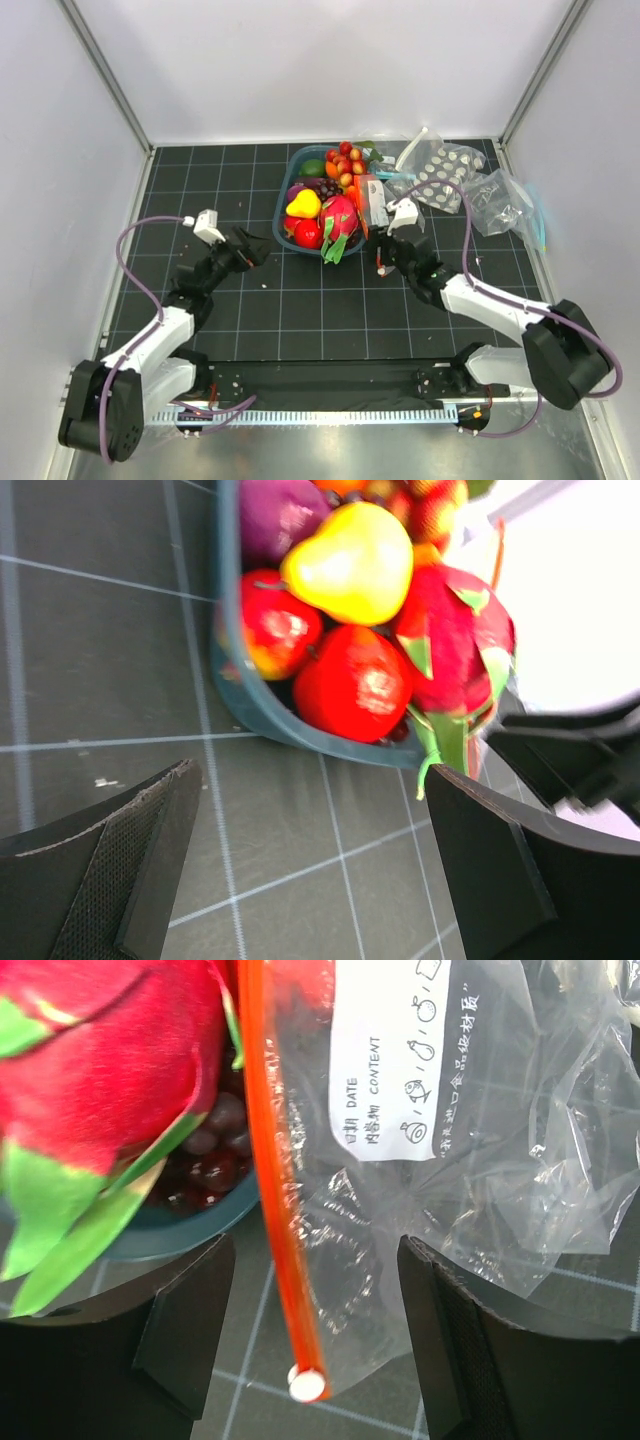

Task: Place the food in the zip-top bag and seal the zipper
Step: Pick up the zipper food storage bag at the center of the board.

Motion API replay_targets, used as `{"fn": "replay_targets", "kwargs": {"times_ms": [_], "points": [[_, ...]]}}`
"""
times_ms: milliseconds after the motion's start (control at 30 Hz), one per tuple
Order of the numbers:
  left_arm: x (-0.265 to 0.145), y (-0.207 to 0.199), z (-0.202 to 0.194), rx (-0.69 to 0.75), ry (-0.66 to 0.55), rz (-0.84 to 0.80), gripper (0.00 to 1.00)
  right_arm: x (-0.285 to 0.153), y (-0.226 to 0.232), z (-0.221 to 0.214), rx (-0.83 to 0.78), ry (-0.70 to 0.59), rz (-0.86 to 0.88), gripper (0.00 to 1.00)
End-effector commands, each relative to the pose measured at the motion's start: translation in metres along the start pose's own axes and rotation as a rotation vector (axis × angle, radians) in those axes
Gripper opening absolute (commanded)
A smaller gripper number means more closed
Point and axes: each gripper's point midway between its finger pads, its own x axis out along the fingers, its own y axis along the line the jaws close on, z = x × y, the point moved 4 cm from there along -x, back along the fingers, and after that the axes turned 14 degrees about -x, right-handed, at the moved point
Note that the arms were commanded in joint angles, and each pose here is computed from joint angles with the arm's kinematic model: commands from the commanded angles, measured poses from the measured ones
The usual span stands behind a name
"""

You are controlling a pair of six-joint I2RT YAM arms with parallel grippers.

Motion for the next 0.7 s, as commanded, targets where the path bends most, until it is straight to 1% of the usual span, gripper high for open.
{"fn": "replay_targets", "kwargs": {"times_ms": [0,267,300,333,367,433,500,533,600,633,667], "points": [[0.008,-0.033,0.008,0.064,0.007,-0.124,0.97,0.011,-0.005,0.016,-0.053,-0.015,-0.061,0.73],[0.008,-0.044,-0.001,0.109,0.033,-0.154,0.96,0.020,-0.005,0.008,-0.071,0.025,-0.085,0.70],[0.008,-0.044,-0.002,0.112,0.035,-0.154,0.96,0.022,-0.005,0.007,-0.072,0.031,-0.086,0.67],[0.009,-0.045,-0.002,0.115,0.037,-0.157,0.96,0.022,-0.006,0.007,-0.073,0.033,-0.092,0.55],[0.009,-0.046,-0.003,0.119,0.040,-0.157,0.96,0.022,-0.005,0.007,-0.071,0.032,-0.093,0.50],[0.010,-0.047,-0.005,0.125,0.049,-0.160,0.96,0.019,-0.004,0.010,-0.064,0.019,-0.085,0.36],[0.010,-0.050,-0.007,0.140,0.057,-0.166,0.96,0.016,-0.003,0.009,-0.057,0.007,-0.070,0.35],[0.011,-0.052,-0.010,0.146,0.068,-0.171,0.96,0.012,-0.003,0.015,-0.045,-0.023,-0.060,0.31],[0.014,-0.056,-0.015,0.171,0.093,-0.175,0.96,0.008,-0.001,0.016,-0.033,-0.043,-0.041,0.25],[0.015,-0.060,-0.022,0.185,0.113,-0.181,0.96,0.004,-0.003,0.020,-0.021,-0.063,-0.041,0.18],[0.017,-0.064,-0.024,0.197,0.127,-0.187,0.96,0.001,-0.002,0.022,-0.014,-0.077,-0.032,0.15]]}}
